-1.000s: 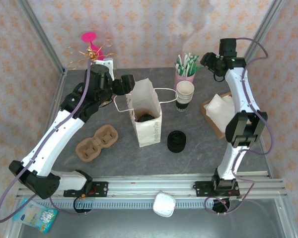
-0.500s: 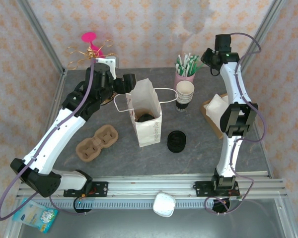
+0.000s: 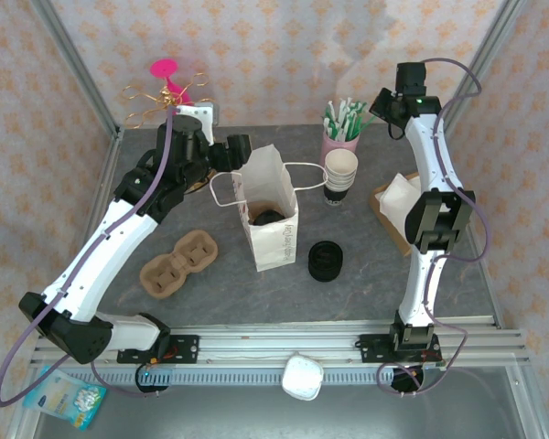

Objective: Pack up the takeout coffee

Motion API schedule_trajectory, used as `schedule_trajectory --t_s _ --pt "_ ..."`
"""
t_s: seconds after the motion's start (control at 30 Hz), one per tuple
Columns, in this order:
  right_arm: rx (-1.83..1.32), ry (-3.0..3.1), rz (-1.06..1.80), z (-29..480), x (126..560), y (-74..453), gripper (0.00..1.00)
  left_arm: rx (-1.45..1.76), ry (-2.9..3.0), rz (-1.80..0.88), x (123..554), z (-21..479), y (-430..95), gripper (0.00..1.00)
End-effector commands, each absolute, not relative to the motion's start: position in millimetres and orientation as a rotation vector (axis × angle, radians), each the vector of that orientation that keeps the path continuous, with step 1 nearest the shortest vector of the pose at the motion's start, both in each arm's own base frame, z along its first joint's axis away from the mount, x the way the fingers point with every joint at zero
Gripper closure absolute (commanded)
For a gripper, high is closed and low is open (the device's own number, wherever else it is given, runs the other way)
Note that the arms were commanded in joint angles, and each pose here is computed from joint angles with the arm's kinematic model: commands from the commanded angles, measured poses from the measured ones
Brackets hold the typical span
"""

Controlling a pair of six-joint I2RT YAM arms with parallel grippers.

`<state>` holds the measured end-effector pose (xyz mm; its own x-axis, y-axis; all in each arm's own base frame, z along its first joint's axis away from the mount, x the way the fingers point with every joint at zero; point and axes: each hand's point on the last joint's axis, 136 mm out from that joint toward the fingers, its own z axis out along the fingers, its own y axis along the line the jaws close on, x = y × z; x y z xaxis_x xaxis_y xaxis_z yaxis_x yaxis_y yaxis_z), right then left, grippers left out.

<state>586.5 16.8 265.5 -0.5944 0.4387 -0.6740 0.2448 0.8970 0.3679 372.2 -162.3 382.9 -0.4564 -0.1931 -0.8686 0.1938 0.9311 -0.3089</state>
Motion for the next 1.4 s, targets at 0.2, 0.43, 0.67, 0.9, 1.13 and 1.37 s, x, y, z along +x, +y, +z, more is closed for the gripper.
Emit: schedule_trajectory --t_s 0.2,0.43,0.67,0.9,1.13,1.37 --pt "0.446 2.074 0.288 355 548 12 1.0 -0.015 1.908 -0.498 368 417 -160 0.19" --pt "0.47 1.96 0.259 410 505 2 1.0 -0.035 1.912 -0.515 356 420 -154 0.18" --pt "0.402 1.859 0.343 458 444 15 1.0 -0.057 1.936 -0.582 338 404 -154 0.15" --pt "0.111 1.791 0.542 501 372 88 1.0 -0.114 1.948 -0.577 320 389 -140 0.14" --pt "-0.162 1.68 0.772 533 319 160 1.0 -0.178 1.941 -0.568 306 378 -126 0.14" --pt "-0.294 1.716 0.83 515 328 231 1.0 -0.225 1.927 -0.566 296 372 -117 0.14"
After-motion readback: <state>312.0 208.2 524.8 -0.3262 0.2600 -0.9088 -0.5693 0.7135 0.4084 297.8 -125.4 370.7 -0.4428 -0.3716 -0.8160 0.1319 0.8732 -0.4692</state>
